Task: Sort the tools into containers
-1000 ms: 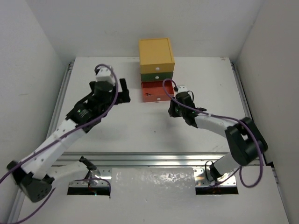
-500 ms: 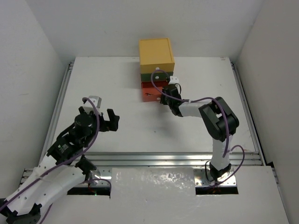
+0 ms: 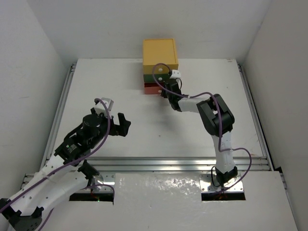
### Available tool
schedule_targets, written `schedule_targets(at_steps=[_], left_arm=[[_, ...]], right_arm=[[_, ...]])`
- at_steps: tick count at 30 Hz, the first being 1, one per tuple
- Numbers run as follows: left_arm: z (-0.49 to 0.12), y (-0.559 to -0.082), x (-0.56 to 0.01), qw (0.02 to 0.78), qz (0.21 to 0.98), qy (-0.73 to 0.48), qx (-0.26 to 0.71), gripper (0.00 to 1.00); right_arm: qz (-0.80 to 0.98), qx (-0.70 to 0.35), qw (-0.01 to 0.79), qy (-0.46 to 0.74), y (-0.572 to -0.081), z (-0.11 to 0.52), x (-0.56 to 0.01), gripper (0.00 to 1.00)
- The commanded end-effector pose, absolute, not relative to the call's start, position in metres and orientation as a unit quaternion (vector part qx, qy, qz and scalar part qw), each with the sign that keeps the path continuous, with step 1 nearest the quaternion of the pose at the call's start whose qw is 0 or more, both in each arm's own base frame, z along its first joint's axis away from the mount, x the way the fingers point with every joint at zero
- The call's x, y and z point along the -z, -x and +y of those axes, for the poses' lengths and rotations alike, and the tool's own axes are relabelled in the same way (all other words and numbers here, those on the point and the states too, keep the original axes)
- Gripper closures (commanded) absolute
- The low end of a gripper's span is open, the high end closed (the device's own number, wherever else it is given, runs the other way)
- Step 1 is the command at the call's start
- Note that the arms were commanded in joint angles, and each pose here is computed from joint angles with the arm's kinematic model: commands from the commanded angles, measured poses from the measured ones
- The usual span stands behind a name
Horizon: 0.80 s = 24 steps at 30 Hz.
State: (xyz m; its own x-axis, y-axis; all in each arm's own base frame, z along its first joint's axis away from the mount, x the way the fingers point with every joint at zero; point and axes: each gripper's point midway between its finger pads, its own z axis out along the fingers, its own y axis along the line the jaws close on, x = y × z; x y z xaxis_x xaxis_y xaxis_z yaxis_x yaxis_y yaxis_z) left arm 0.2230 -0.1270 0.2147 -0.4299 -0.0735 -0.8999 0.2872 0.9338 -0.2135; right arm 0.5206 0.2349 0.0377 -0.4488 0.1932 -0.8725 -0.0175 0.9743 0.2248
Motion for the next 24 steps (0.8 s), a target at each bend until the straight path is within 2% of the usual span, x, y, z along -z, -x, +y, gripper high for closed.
schedule_targets(at_steps=[1, 8, 15, 21, 22, 23, 24], left_arm=[[-0.136, -0.226, -0.230, 0.551, 0.808, -0.074, 0.194, 0.00], [-0.139, -0.225, -0.229, 0.548, 0.809, -0.079, 0.200, 0.00], [-0.142, -0.224, -0.228, 0.545, 0.808, -0.085, 0.206, 0.00], [-0.140, -0.226, -0.225, 0.542, 0.812, -0.082, 0.199, 0.00], [-0.135, -0.228, -0.225, 0.545, 0.814, -0.066, 0.188, 0.00], [-0.130, -0.231, -0.223, 0.546, 0.818, -0.053, 0.175, 0.00], [-0.116, -0.235, -0.220, 0.548, 0.824, -0.026, 0.142, 0.00]], right_arm=[[0.816, -0.139, 0.555, -0.075, -0.551, 0.241, -0.063, 0.68], [0.806, -0.171, 0.560, -0.090, -0.575, 0.240, -0.064, 0.68], [0.794, -0.186, 0.571, -0.091, -0.579, 0.237, -0.065, 0.68], [0.783, -0.205, 0.583, -0.077, -0.564, 0.237, -0.081, 0.68], [0.788, -0.204, 0.576, -0.074, -0.549, 0.232, -0.072, 0.68], [0.783, -0.207, 0.582, -0.072, -0.541, 0.228, -0.078, 0.67], [0.762, -0.222, 0.605, -0.067, -0.529, 0.225, -0.112, 0.66]])
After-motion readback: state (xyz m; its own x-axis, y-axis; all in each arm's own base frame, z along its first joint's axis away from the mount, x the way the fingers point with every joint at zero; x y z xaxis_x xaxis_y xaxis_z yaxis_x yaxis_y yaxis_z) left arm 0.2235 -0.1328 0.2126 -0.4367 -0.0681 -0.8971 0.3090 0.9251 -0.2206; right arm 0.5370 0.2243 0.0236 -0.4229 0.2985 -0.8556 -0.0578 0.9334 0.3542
